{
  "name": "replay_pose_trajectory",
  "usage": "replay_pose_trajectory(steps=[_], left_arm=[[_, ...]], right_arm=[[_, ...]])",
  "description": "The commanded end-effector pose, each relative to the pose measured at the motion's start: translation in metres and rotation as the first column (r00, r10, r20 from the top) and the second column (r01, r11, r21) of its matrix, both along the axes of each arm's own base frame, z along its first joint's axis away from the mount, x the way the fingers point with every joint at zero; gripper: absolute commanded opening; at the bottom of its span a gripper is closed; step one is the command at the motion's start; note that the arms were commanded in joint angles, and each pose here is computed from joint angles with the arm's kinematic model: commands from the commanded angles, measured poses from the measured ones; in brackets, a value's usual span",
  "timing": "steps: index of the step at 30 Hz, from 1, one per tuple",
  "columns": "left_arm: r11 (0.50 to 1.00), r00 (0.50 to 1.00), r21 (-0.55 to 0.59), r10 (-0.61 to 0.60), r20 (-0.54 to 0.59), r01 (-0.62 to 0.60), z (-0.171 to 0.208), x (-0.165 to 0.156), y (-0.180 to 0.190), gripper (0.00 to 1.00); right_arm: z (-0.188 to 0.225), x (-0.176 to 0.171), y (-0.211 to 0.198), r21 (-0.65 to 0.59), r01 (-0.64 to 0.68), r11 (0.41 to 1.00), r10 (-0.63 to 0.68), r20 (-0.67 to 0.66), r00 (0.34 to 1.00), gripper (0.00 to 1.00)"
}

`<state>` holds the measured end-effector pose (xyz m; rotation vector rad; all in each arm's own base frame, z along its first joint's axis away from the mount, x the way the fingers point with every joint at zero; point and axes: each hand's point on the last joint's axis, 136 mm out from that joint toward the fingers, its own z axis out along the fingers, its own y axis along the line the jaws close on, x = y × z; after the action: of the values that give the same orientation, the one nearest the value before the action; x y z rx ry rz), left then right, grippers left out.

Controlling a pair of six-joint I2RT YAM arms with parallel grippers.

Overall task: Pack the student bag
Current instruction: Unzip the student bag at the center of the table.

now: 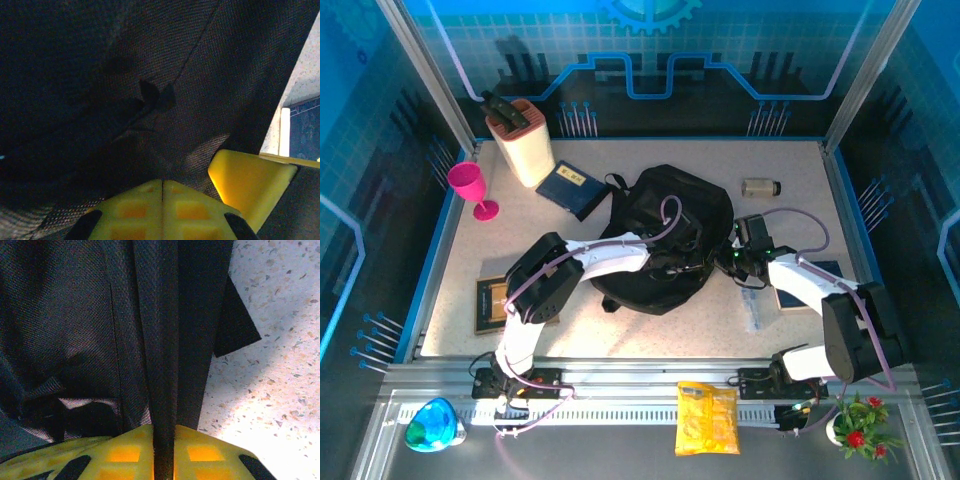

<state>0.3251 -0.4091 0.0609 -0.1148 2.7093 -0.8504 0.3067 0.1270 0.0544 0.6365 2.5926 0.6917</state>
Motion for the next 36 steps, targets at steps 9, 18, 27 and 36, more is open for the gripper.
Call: replay_pose_trajectory(steps=[9,18,27,36], left_arm=[[0.991,0.987,0.091,-0.107,0.121,0.096,0.045,-0.022,0.037,0.00],[0.970,0.992,0.230,-0.096,0.084,0.075,0.023,-0.042,0.080,0.00],[0.948,0.994,0.315,-0.069,0.081,0.041,0.013,-0.050,0.113,0.00],[0.977,0.973,0.130,-0.189,0.135,0.172,0.044,-0.042,0.066,0.38]], right_arm=[[-0.010,0.030,-0.018,-0.159,0.018,0.987,-0.017,0.003,1.000,0.08],[-0.015,0.052,-0.020,-0.205,0.031,0.978,-0.030,0.012,0.999,0.06],[-0.018,0.053,-0.023,-0.223,0.036,0.974,-0.035,0.010,0.999,0.06],[-0.011,0.053,-0.010,-0.167,-0.016,0.986,0.023,0.044,0.999,0.06]])
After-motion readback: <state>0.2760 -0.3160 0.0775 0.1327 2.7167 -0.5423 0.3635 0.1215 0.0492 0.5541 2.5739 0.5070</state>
